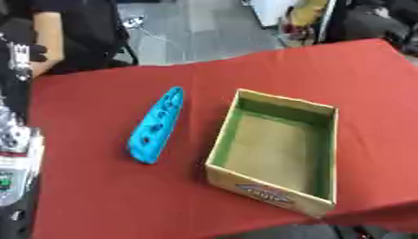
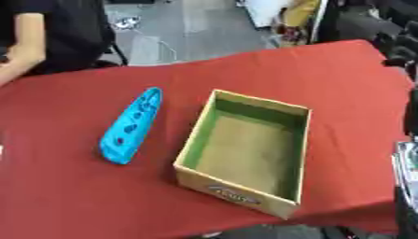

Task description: Pick up objects on the table and place them in the box.

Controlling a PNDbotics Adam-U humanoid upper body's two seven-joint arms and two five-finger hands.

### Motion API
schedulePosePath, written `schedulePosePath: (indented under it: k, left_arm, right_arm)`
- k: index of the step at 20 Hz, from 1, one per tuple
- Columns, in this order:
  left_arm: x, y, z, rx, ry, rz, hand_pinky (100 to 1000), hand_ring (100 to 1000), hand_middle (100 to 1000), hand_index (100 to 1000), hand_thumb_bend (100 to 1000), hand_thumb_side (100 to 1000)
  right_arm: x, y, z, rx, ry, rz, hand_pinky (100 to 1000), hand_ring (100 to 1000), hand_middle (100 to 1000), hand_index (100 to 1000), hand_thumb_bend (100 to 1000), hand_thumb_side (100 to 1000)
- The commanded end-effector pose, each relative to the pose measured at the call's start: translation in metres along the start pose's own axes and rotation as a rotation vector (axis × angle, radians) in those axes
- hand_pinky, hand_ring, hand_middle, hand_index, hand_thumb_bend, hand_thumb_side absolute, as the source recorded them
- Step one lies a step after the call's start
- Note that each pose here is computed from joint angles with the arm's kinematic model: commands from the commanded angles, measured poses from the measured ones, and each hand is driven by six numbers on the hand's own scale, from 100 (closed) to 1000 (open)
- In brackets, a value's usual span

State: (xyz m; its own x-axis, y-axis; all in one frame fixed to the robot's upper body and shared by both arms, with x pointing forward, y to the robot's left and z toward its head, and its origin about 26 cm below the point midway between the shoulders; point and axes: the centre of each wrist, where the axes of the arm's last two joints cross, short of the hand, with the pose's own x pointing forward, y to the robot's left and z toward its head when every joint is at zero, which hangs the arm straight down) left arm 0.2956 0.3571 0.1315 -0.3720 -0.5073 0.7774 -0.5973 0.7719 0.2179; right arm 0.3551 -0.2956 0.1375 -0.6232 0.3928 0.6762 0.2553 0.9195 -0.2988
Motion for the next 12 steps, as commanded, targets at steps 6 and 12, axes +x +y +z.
schedulePosePath:
  k: [6,12]
  left_arm:
    - [0.006,0.006,-0.024,-0.152,-0.023,-0.194,542,517,619,756,759,899]
    - [-0.002,0.009,-0.057,-0.384,0.072,-0.598,636,594,689,792,956,859]
  right_arm:
    - [0.004,-0.006,-0.007,0.008,-0.025,0.022,602,813,848,992,461,982]
    - [0.002,-0.006,-0.004,0.024,-0.012,0.022,601,814,849,993,461,978]
